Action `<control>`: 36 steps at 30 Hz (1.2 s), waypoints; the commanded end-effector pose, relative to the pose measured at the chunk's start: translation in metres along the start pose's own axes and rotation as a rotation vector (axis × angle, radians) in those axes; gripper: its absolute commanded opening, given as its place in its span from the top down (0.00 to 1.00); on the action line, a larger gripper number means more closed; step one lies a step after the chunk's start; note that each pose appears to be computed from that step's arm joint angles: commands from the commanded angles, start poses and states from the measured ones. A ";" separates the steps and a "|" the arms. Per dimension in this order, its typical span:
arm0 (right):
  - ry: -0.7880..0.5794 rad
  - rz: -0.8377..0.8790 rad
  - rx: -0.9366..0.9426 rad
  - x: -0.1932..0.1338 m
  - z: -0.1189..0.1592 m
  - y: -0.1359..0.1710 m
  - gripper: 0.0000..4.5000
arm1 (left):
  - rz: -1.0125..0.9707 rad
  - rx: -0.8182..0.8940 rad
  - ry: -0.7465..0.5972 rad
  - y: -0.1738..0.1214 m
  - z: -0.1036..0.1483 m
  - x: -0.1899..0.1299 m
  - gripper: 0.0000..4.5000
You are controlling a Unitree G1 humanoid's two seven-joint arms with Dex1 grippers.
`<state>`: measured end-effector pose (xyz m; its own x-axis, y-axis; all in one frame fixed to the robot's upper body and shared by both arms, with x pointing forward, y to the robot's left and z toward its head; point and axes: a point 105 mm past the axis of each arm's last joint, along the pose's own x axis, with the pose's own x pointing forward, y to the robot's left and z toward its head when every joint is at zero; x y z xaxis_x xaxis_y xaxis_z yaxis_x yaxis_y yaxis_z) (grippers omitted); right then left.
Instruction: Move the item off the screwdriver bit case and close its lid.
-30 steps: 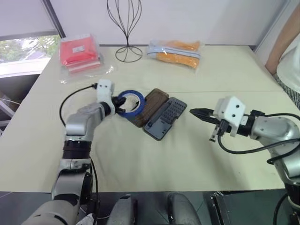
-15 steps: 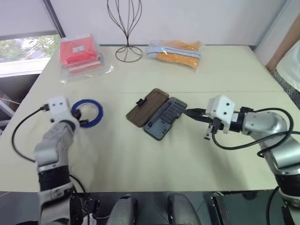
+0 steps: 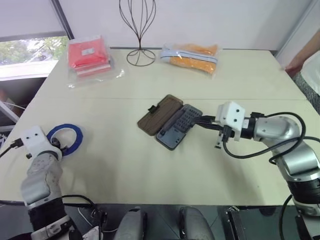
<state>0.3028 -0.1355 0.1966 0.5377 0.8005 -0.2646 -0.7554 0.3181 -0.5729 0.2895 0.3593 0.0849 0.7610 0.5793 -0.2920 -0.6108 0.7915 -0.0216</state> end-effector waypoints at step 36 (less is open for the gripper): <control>-0.023 -0.233 0.140 0.023 -0.021 -0.049 0.00 | -1.142 0.303 -0.206 -0.219 0.039 -0.084 0.00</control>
<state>0.3585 -0.1467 0.1849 0.6919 0.7008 -0.1736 -0.6834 0.5583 -0.4704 0.3697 0.1499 0.1349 0.8745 -0.4642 -0.1404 0.4721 0.8811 0.0273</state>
